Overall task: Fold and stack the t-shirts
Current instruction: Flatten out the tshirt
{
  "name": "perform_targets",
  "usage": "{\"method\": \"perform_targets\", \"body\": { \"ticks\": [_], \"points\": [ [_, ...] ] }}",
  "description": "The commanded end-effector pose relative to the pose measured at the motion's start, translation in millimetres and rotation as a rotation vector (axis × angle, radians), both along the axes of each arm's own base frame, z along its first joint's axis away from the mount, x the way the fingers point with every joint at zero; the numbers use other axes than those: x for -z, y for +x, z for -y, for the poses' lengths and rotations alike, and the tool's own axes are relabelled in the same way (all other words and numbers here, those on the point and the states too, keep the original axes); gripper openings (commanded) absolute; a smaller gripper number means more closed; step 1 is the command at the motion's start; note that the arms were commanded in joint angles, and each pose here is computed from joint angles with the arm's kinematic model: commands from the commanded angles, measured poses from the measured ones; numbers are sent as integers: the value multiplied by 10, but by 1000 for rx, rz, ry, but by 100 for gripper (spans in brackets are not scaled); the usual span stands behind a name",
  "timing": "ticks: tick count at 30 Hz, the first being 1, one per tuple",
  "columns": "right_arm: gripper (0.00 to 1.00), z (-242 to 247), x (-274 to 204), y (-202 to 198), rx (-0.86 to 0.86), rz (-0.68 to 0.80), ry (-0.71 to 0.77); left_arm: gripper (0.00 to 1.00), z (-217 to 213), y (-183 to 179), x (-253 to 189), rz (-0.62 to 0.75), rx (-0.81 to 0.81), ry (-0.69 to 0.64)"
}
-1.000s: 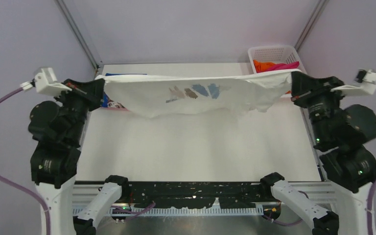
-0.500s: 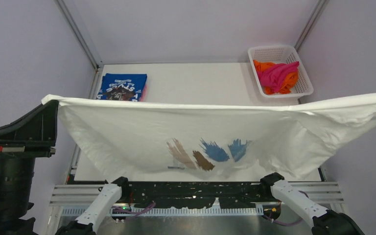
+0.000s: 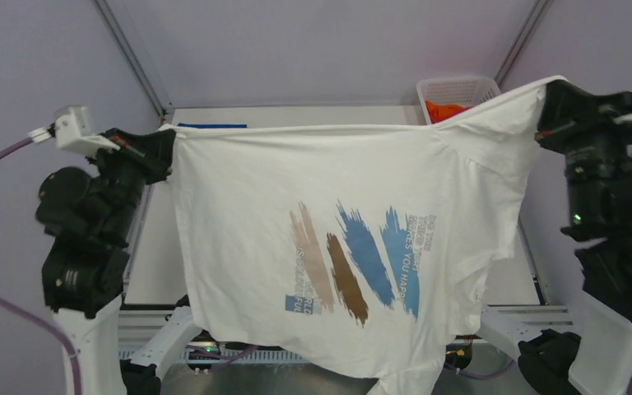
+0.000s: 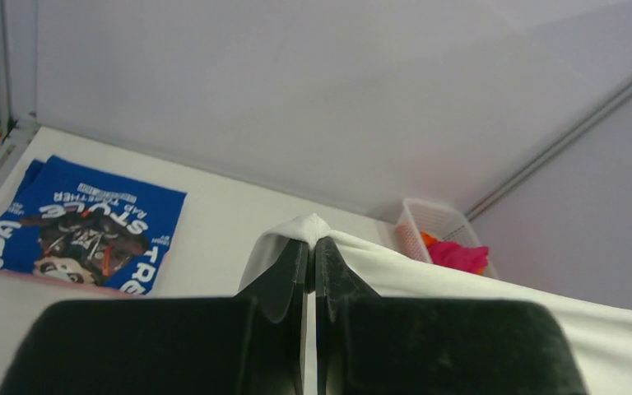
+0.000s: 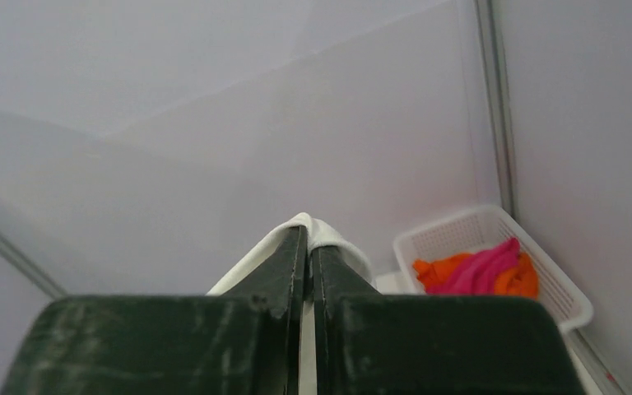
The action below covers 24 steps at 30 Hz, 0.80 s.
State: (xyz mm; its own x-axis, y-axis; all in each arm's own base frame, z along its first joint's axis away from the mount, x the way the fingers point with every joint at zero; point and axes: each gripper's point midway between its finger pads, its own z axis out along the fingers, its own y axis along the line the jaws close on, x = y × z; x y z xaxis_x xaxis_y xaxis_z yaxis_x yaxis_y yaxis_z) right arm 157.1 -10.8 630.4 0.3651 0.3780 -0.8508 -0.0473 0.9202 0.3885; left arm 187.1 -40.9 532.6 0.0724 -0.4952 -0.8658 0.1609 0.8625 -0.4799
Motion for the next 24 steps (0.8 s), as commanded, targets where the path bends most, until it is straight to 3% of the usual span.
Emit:
{"method": "perform_targets", "body": {
  "ticks": [1,5,8,11,12,14,15,16,17,18,19,20,24],
  "points": [
    [5,34,637,1041,271,-236,-61,0,-90,1041,791,-212,-146,18],
    [5,-176,1564,1841,319,-417,-118,0,-26,1830,1870,-453,-192,58],
    [5,-388,2587,2534,266,-602,-152,0,57,2354,2686,-650,-203,93],
    [5,-536,3318,3065,208,-713,-137,0,48,2763,3317,-840,-250,142],
    [5,-615,3639,3298,170,-776,-139,10,54,2879,3455,-896,-258,158],
    [20,-739,3972,3617,117,-845,-151,44,96,3051,3619,-982,-247,179],
    [38,-772,3873,3708,107,-850,-150,57,141,3109,3708,-1023,-230,182],
    [45,-803,4129,3799,100,-912,-165,68,194,3141,3681,-1028,-208,174],
    [62,-821,4076,3831,93,-926,-170,87,245,3169,3635,-1011,-185,164],
    [71,-851,4182,3838,75,-960,-185,98,297,3181,3578,-986,-156,153],
    [89,-883,4175,3843,53,-961,-191,99,345,3176,3526,-959,-130,146],
    [96,-895,4130,3832,42,-949,-189,100,386,3158,3457,-929,-108,135],
    [99,-996,4144,3618,-45,-938,-176,100,559,2941,3375,-882,-9,106]
  ]
}}
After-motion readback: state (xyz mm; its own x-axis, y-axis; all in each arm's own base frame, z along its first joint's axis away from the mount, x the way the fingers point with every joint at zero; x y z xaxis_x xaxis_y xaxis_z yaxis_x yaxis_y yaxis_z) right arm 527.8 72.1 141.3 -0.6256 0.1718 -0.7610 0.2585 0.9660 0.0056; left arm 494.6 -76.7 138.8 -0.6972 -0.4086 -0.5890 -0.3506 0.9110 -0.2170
